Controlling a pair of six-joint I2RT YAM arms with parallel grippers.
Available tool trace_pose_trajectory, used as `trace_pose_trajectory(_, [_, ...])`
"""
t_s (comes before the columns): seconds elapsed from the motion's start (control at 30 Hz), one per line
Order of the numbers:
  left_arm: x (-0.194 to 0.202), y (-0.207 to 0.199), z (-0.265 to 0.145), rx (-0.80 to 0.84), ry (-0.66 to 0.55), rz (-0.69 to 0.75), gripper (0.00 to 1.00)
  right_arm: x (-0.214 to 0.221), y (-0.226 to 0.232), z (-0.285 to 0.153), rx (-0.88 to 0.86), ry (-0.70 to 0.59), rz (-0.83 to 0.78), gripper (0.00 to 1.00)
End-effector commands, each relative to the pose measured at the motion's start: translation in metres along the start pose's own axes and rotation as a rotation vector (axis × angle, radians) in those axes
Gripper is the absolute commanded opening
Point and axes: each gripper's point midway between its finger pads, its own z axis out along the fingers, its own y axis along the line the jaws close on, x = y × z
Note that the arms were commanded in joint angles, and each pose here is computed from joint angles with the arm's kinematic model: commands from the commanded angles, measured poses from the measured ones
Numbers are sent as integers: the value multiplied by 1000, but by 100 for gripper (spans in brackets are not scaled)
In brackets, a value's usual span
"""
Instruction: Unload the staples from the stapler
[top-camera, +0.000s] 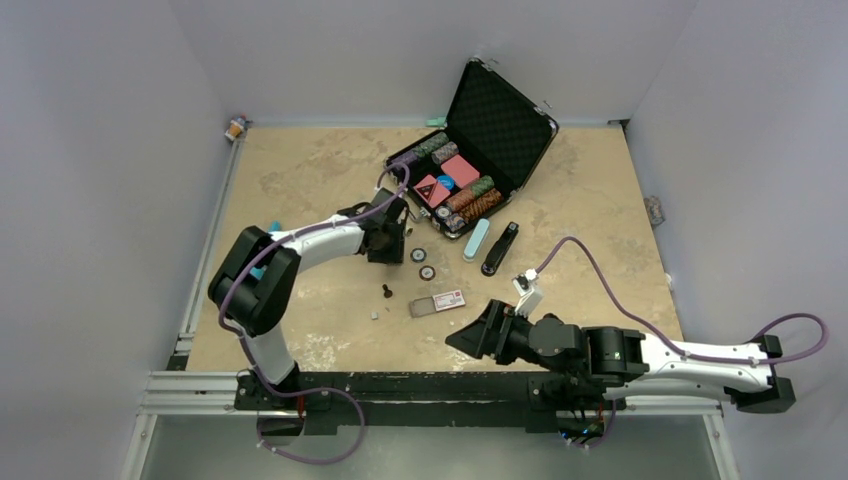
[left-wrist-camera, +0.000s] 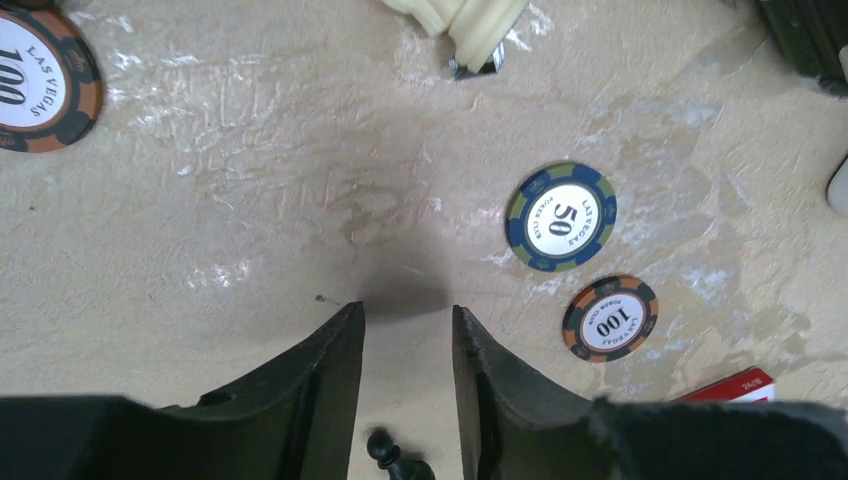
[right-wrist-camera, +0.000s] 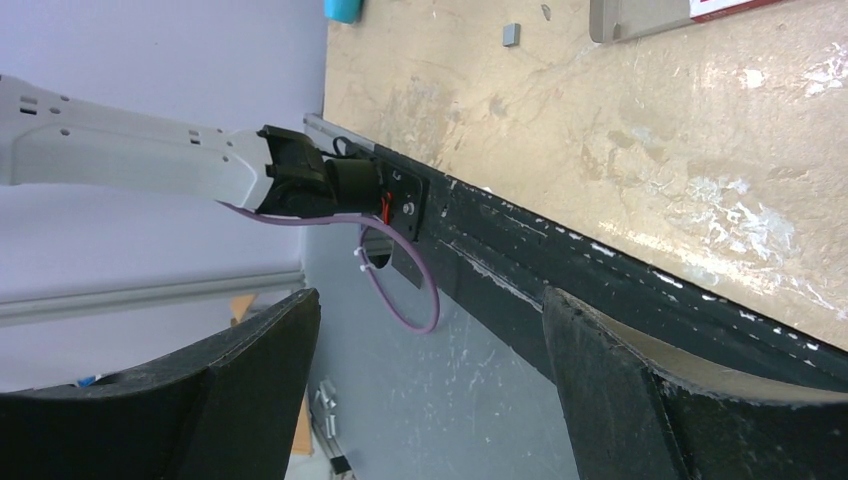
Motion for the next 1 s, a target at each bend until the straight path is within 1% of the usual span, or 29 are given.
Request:
trace_pose_trajectory(0.0, [-32, -9, -6, 21, -101, 43, 48, -4, 17, 1, -44, -16, 26, 85])
trace_pose_trajectory(0.03, [-35, -13, -4, 37, -100, 41, 52, -4, 17, 1, -45, -17, 27, 85])
trace_pose_trajectory(0.1, [-39, -19, 0, 50, -104, 20, 55, -3, 17, 3, -45, -18, 26, 85])
trace_pose_trajectory(0.2, [-47, -18, 5, 17, -125, -45, 56, -4, 18, 3, -49, -19, 31, 85])
trace_pose_trajectory(0.33, [-62, -20, 12, 2, -180, -114, 51, -5, 20, 1, -55, -23, 30, 85])
trace_pose_trajectory(0.5, [-78, -27, 21, 6, -224, -165, 49, -10, 20, -3, -56, -36, 29, 85])
trace_pose_trajectory(0.63, [-84, -31, 26, 12, -224, -176, 49, -11, 17, -6, -53, -40, 32, 86])
trace_pose_trajectory(0.77, [-85, -25, 29, -26, -230, -189, 47, -12, 16, -10, -65, -41, 41, 86])
trace_pose_trajectory(0.97, [-85, -19, 32, -63, -230, -204, 41, -15, 18, -13, -81, -46, 42, 86])
